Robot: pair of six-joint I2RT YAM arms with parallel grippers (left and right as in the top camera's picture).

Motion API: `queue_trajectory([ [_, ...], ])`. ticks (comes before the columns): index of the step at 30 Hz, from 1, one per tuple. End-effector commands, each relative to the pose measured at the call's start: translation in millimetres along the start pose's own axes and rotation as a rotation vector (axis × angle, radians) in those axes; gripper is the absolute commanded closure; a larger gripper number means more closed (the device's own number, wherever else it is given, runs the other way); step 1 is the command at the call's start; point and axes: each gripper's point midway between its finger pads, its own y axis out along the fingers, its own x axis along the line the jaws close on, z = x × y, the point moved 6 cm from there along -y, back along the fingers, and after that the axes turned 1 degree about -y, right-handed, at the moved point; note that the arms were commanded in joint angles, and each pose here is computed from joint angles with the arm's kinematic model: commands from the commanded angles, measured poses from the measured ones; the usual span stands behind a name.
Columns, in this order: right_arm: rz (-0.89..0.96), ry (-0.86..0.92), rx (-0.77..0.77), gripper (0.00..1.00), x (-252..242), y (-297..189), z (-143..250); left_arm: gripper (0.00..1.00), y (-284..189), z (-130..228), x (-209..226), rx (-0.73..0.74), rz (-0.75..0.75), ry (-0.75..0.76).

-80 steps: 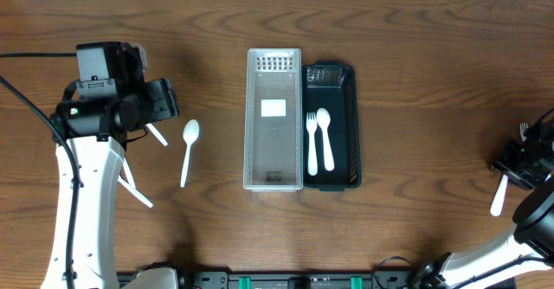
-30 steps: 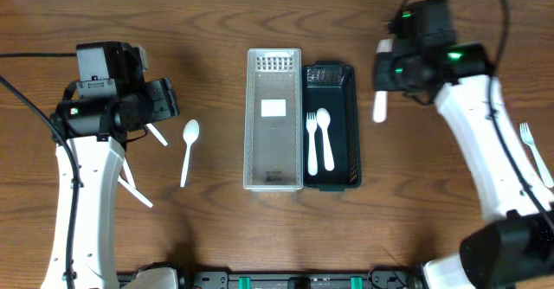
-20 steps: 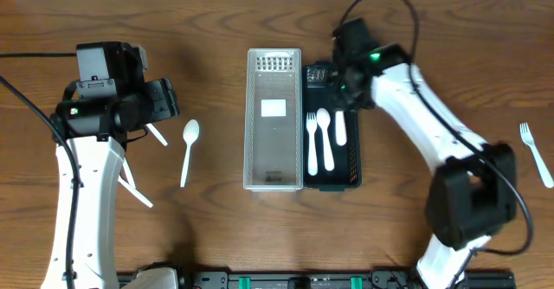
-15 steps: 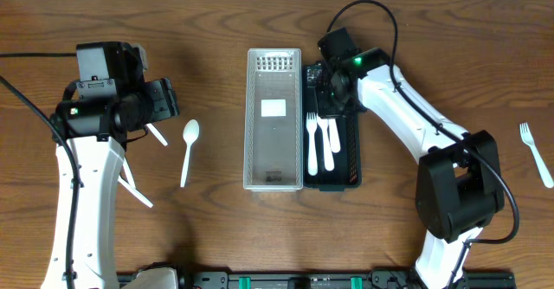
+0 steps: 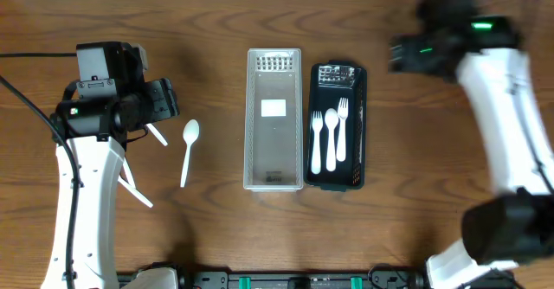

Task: Pack container
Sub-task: 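Carry the fork into the black caddy and release it, then move the right gripper to the last white fork and grasp it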

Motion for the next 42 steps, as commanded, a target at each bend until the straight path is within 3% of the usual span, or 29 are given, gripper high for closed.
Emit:
queue_trajectory([
  [1, 0.124, 0.050, -0.040, 0.15, -70, -20, -4, 0.32, -5, -5, 0, -0.019, -0.008, 0.014],
  [6, 0.228, 0.127, 0.041, 0.14, -169, -15, 17, 0.32, -5, -5, 0, -0.019, -0.007, 0.014],
  [9, 0.260, 0.195, 0.100, 0.18, -215, -2, 33, 0.32, -5, -5, 0, -0.019, -0.007, 0.014],
  [13, 0.266, 0.178, 0.194, 0.20, -254, 23, 54, 0.32, -5, -5, 0, -0.019, -0.007, 0.013],
  [17, 0.257, 0.159, 0.280, 0.15, -284, 55, 74, 0.32, -5, -5, 0, -0.019, -0.007, 0.013],
  [25, 0.146, 0.181, 0.404, 0.09, -309, 114, 111, 0.32, -5, -5, 0, -0.019, -0.007, 0.013],
  [37, 0.084, 0.246, 0.508, 0.14, -324, 157, 149, 0.32, -5, -5, 0, -0.020, -0.007, 0.013],
  [41, 0.066, 0.263, 0.525, 0.25, -322, 164, 155, 0.32, -5, -5, 0, -0.020, -0.007, 0.013],
  [42, 0.058, 0.263, 0.521, 0.32, -321, 165, 154, 0.32, -5, -5, 0, -0.020, -0.007, 0.013],
])
